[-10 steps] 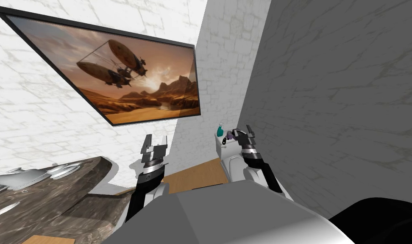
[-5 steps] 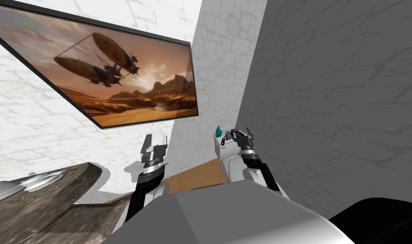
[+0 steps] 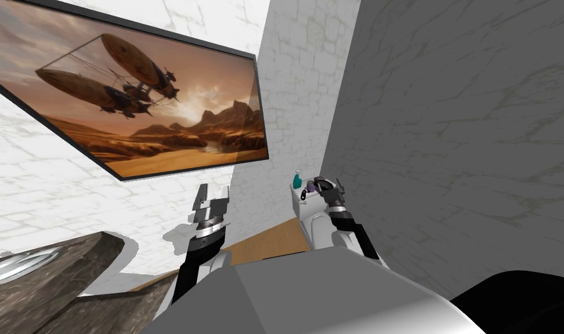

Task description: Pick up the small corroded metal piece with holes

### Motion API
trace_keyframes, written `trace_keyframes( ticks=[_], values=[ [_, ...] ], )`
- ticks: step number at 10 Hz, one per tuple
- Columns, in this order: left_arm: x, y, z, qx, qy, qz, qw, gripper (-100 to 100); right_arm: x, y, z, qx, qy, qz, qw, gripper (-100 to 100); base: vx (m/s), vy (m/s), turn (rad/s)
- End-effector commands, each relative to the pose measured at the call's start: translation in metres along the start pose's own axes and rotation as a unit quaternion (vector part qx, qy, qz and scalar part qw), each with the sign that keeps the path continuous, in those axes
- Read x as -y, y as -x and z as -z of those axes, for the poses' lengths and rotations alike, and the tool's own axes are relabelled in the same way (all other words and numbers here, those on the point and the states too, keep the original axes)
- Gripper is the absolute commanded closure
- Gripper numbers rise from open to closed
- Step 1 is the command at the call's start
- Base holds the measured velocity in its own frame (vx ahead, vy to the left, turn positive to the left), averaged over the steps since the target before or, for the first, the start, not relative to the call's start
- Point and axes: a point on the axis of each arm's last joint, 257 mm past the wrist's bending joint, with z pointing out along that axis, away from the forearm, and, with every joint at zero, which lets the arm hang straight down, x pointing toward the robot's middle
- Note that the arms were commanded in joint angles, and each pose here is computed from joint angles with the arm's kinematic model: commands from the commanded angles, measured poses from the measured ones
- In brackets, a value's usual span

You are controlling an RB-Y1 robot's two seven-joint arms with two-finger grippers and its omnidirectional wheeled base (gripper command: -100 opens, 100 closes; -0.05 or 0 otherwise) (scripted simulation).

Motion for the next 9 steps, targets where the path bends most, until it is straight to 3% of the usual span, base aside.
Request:
trace_keyframes(
  ticks=[1,4,5,6,7,8,9],
  values=[
    [0.0,0.0,0.0,0.0,0.0,0.0,1.0,0,0.001,0.006,0.002,0.007,-0.003,-0.026,0.9996,-100,0.03,-0.006,-0.049],
    [0.0,0.0,0.0,0.0,0.0,0.0,1.0,0,0.015,0.03,0.007,0.038,-0.011,-0.104,0.9938,-100,0.035,-0.007,-0.056],
    [0.0,0.0,0.0,0.0,0.0,0.0,1.0,0,0.015,0.03,0.007,0.038,-0.011,-0.11,0.9931,-100,0.03,-0.01,-0.036],
    [0.0,0.0,0.0,0.0,0.0,0.0,1.0,0,0.022,0.043,0.011,0.054,-0.014,-0.146,0.9876,-100,0.031,-0.011,-0.063],
    [0.0,0.0,0.0,0.0,0.0,0.0,1.0,0,0.022,0.043,0.011,0.054,-0.014,-0.152,0.9867,-100,0.025,-0.007,-0.031],
    [0.0,0.0,0.0,0.0,0.0,0.0,1.0,0,0.03,0.054,0.014,0.071,-0.016,-0.187,0.9796,-100,0.026,-0.009,-0.048],
    [0.0,0.0,0.0,0.0,0.0,0.0,1.0,0,0.03,0.054,0.014,0.071,-0.015,-0.194,0.9783,-100,0.023,-0.007,-0.027]
  ],
)
